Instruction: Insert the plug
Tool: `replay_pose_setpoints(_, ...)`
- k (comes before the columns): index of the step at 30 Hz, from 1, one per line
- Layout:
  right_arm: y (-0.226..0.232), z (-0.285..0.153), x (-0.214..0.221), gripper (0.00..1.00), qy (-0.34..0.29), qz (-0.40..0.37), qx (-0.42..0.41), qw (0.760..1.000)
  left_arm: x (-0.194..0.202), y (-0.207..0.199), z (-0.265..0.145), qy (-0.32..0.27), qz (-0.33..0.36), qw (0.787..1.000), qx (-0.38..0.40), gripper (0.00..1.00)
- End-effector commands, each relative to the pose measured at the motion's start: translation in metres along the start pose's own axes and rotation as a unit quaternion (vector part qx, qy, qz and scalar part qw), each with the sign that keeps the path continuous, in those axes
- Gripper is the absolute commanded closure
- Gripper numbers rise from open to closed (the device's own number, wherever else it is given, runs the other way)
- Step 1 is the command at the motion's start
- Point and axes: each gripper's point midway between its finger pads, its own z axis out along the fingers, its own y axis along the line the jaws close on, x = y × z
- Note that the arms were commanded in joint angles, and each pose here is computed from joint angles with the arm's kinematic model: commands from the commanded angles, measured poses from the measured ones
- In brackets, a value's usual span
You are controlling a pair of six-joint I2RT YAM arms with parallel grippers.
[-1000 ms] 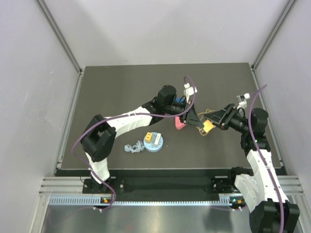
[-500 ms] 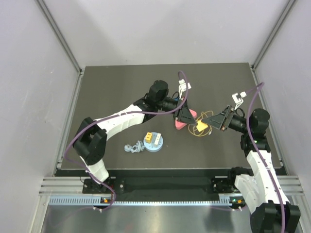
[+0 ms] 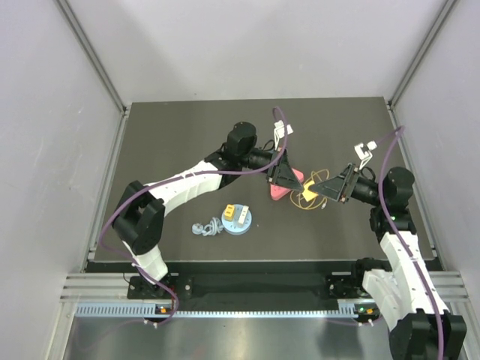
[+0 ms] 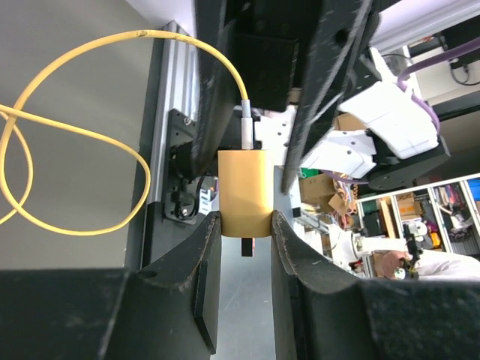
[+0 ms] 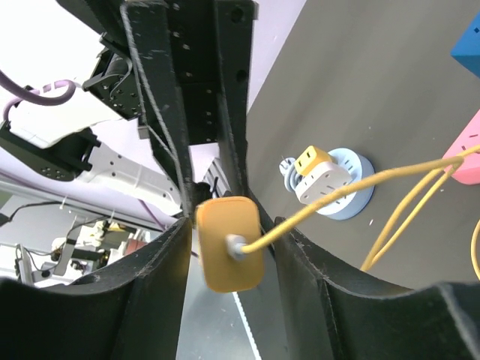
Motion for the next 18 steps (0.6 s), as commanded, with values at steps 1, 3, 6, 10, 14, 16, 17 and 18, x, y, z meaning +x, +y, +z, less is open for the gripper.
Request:
replay_pose_setpoints(1, 0.014, 0.002, -0.004, 0.54, 0.011, -0.032, -0.016, 0.999, -0.01, -0.02, -0.002, -0.012, 0.037, 0.999, 0.037, 1.0)
replay_pose_setpoints(3, 0.014, 0.003, -0.004, 0.56, 0.014, -0.039, -0.013, 0.999, -0.011, -0.021, -0.001, -0.015, 0.038, 0.998, 0.044, 1.0)
replay_pose_setpoints(6, 0.014, 0.002, -0.003, 0.65, 0.014, -0.038, -0.01, 0.999, -0.012, -0.02, 0.0, -0.014, 0.031, 0.998, 0.046, 1.0)
replay_pose_setpoints(10, 0.016, 0.001, -0.005, 1.0, 0.007, -0.04, -0.005, 0.999, -0.015, -0.005, 0.001, -0.019, 0.024, 0.999, 0.014, 0.78)
replay_pose_setpoints(14, 0.016, 0.0, -0.013, 1.0, -0.014, -0.043, 0.023, 0.999, -0.025, 0.011, -0.009, -0.043, 0.018, 0.998, -0.034, 0.4)
replay_pose_setpoints(16, 0.002, -0.002, -0.02, 1.0, -0.036, -0.034, 0.074, 0.996, -0.032, 0.022, -0.021, -0.067, 0.008, 0.996, -0.061, 0.22)
replay_pose_setpoints(17, 0.003, -0.003, -0.027, 1.0, -0.047, -0.039, 0.09, 0.994, -0.033, 0.025, -0.025, -0.072, 0.006, 0.995, -0.069, 0.22)
replay_pose_setpoints(18, -0.009, -0.006, -0.039, 1.0, -0.075, -0.038, 0.132, 0.988, -0.037, 0.029, -0.034, -0.081, 0.004, 0.993, -0.082, 0.22)
